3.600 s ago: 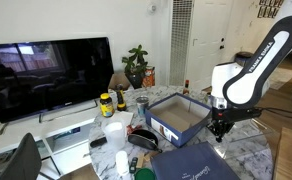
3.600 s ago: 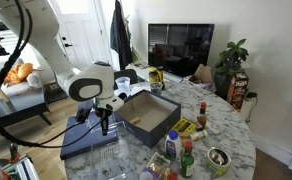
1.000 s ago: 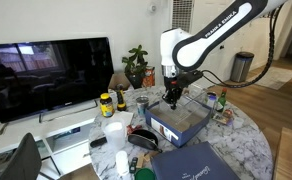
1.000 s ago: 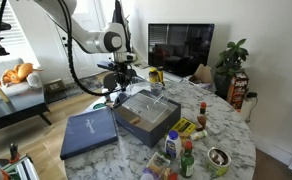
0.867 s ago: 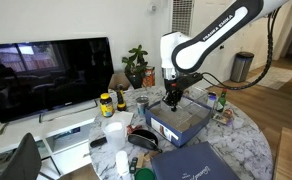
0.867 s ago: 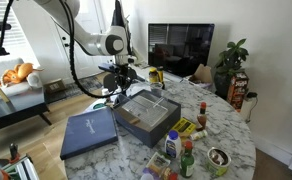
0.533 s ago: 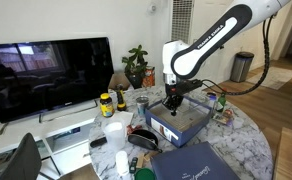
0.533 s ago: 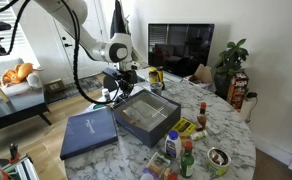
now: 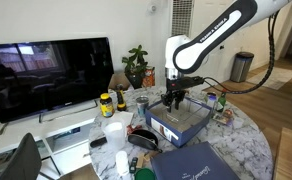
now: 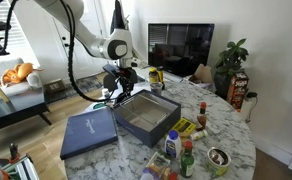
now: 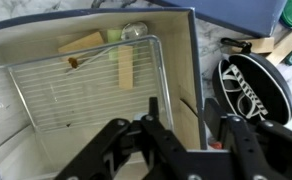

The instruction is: Place the clear box in the blue box the cover it

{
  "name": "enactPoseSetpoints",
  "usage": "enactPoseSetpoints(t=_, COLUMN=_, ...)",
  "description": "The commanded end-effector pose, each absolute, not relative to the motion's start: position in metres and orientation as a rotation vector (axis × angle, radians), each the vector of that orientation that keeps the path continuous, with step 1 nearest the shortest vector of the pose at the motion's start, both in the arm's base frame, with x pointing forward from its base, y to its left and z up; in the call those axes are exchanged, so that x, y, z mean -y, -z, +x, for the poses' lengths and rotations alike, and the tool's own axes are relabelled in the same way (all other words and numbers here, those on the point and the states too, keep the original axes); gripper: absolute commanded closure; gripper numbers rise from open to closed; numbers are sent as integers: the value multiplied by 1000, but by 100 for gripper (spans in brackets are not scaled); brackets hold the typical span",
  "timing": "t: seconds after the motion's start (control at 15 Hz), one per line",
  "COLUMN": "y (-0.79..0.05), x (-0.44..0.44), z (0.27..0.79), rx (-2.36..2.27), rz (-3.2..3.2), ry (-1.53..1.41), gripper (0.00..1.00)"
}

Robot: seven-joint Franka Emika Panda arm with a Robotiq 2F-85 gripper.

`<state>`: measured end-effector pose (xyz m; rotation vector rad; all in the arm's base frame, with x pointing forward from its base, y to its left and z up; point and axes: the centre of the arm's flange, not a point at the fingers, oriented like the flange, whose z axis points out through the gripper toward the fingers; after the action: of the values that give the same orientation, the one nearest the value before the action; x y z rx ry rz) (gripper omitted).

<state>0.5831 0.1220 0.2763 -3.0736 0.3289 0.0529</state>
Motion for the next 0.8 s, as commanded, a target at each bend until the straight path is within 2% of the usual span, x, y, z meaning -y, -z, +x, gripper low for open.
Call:
enactPoseSetpoints(t=0.0, y=-341, x=-126, z=546, rx=-437, rz=-3076, ry=-5, gripper=18)
enactPoseSetpoints(t=0.13, y=-378, x=-131, z=528, rx=-523, rz=-3099, ry=52, gripper=3)
enactPoseSetpoints(t=0.2, y=-398, x=-136, z=521, rx=-541, rz=-3102, ry=70, gripper=0)
enactPoseSetpoints(t=0.4, y=-424, x=-158, z=484, rx=-540, rz=-3171, ry=22, gripper=0)
enactPoseSetpoints(t=0.73, y=-390, x=-221, z=400, rx=-391, rz=-3338, ry=-266, gripper=0)
